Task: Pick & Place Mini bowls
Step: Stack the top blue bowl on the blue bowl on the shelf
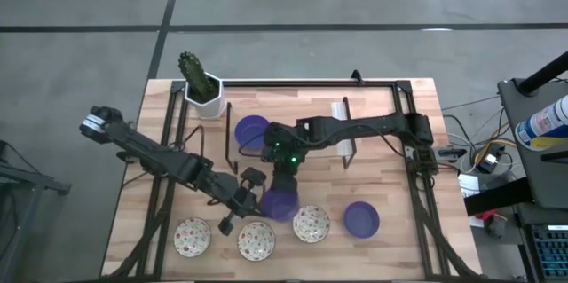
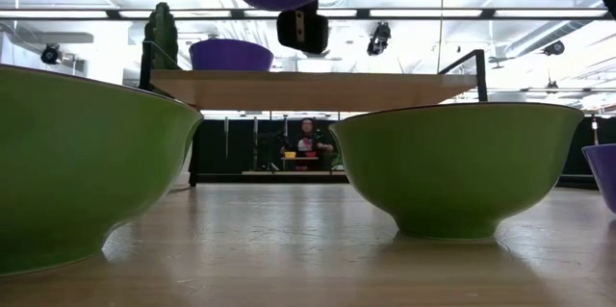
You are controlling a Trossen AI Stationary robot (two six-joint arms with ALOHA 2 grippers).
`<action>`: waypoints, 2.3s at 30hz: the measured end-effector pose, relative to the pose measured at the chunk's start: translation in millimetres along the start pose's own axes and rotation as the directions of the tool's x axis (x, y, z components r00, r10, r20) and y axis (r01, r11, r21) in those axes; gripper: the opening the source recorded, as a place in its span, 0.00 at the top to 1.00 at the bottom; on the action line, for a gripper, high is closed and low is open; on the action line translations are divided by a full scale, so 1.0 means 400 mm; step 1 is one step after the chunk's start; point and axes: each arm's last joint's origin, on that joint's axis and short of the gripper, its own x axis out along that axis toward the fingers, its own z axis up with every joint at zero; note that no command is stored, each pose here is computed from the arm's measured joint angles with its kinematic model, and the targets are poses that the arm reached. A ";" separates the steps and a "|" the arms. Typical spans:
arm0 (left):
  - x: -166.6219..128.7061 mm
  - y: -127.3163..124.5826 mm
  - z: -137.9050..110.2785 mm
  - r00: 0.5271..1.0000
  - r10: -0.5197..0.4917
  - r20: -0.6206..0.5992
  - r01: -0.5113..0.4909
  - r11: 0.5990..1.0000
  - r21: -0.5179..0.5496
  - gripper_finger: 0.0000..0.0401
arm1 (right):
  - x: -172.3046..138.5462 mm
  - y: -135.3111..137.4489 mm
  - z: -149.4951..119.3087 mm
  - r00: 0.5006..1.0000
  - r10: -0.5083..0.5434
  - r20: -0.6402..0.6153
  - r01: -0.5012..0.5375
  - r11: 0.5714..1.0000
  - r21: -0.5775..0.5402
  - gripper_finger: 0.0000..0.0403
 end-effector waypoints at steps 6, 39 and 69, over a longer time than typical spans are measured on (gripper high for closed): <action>-0.030 -0.003 0.008 0.998 -0.023 -0.058 0.020 0.998 -0.067 1.00 | -0.021 0.002 0.009 0.999 -0.040 0.033 0.042 0.997 -0.061 0.72; -0.234 0.157 0.115 0.695 0.575 -0.431 -0.626 0.779 0.032 1.00 | -0.257 0.222 -0.196 0.902 -0.244 0.355 0.369 0.864 -0.343 0.55; -0.153 0.266 0.085 0.622 0.364 -0.693 -0.551 0.832 -0.057 1.00 | -0.203 0.190 -0.239 0.919 -0.273 0.286 0.365 0.863 -0.350 0.57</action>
